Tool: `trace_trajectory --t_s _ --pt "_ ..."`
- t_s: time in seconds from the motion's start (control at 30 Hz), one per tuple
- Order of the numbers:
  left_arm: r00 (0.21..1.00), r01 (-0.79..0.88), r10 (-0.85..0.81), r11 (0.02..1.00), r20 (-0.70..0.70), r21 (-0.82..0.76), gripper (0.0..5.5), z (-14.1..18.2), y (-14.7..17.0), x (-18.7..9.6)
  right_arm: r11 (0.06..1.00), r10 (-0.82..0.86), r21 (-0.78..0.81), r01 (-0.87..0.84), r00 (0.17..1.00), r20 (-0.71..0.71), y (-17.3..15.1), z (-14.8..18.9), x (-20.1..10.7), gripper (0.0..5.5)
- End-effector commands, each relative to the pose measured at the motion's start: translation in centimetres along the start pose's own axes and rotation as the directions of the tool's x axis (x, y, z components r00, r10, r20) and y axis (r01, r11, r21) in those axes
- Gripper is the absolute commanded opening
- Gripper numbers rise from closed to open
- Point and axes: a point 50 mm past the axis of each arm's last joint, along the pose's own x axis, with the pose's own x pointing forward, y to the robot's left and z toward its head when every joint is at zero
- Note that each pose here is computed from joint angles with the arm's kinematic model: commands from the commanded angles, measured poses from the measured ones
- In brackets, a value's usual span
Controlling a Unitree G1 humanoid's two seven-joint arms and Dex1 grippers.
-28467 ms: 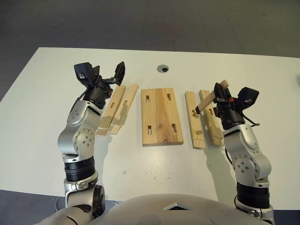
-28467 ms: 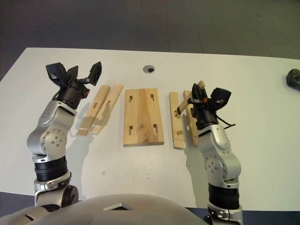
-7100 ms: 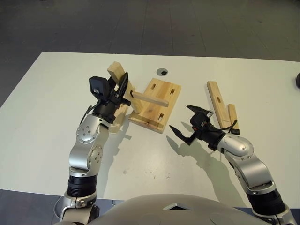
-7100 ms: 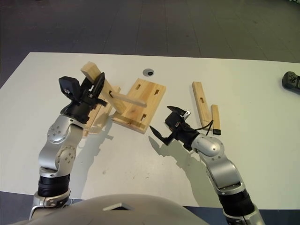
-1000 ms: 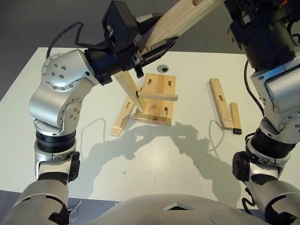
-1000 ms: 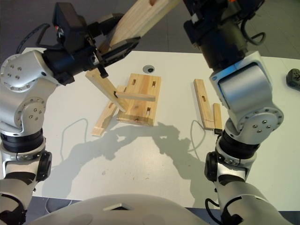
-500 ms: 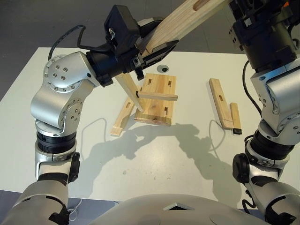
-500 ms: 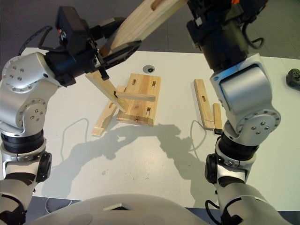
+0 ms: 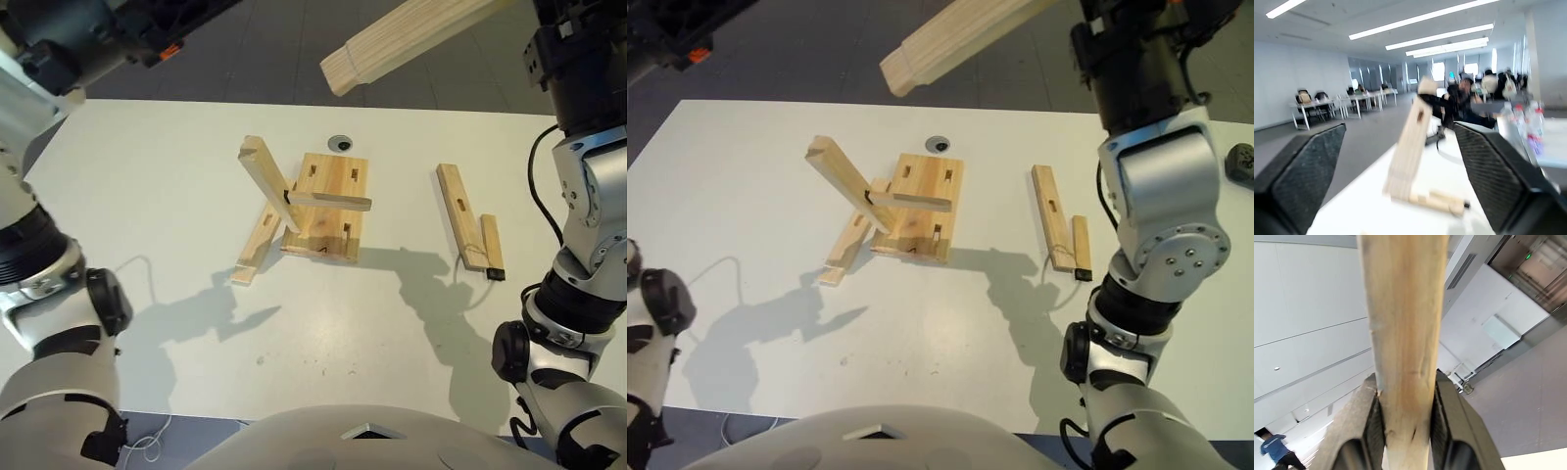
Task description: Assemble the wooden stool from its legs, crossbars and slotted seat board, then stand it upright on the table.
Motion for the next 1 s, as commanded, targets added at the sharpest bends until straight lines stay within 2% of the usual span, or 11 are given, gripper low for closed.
trace_trajectory --t_s 0.03,0.17,0.37,0.5,0.67,0.83,1.0 --pt "0.968 0.001 -0.004 1.000 -0.249 -0.013 4.61 -3.8 1.9 -2.4 0.998 -0.042 -0.054 0.042 0.999 0.011 -1.2 1.3 -0.4 1.02" --pt "0.926 0.041 -0.058 0.998 -0.372 -0.054 5.38 -7.4 3.4 -3.8 0.989 -0.119 -0.088 0.120 0.993 0.023 -2.8 2.0 -1.0 1.02" --pt "0.888 0.071 -0.144 0.981 -0.436 -0.179 5.40 -11.3 3.6 -4.5 0.980 -0.175 -0.092 0.174 0.985 -0.003 -4.0 1.6 -1.3 1.02" --pt "0.900 0.061 -0.143 0.977 -0.412 -0.206 5.40 -13.1 4.2 -3.1 0.974 -0.208 -0.093 0.206 0.978 -0.005 -4.3 1.4 -1.5 1.02" --pt "0.928 0.084 -0.161 0.969 -0.337 -0.231 4.58 -14.0 3.7 -0.6 0.970 -0.231 -0.090 0.227 0.972 -0.038 -4.8 0.5 -1.1 1.02" --pt "0.901 0.129 -0.225 0.955 -0.370 -0.266 3.71 -14.7 2.2 -1.0 0.960 -0.259 -0.123 0.252 0.965 -0.038 -5.3 0.6 -1.2 1.02" --pt "0.884 0.156 -0.260 0.948 -0.389 -0.278 2.89 -16.3 -0.5 -0.8 0.913 -0.306 -0.300 0.276 0.950 -0.059 -6.0 0.0 -2.0 1.02"
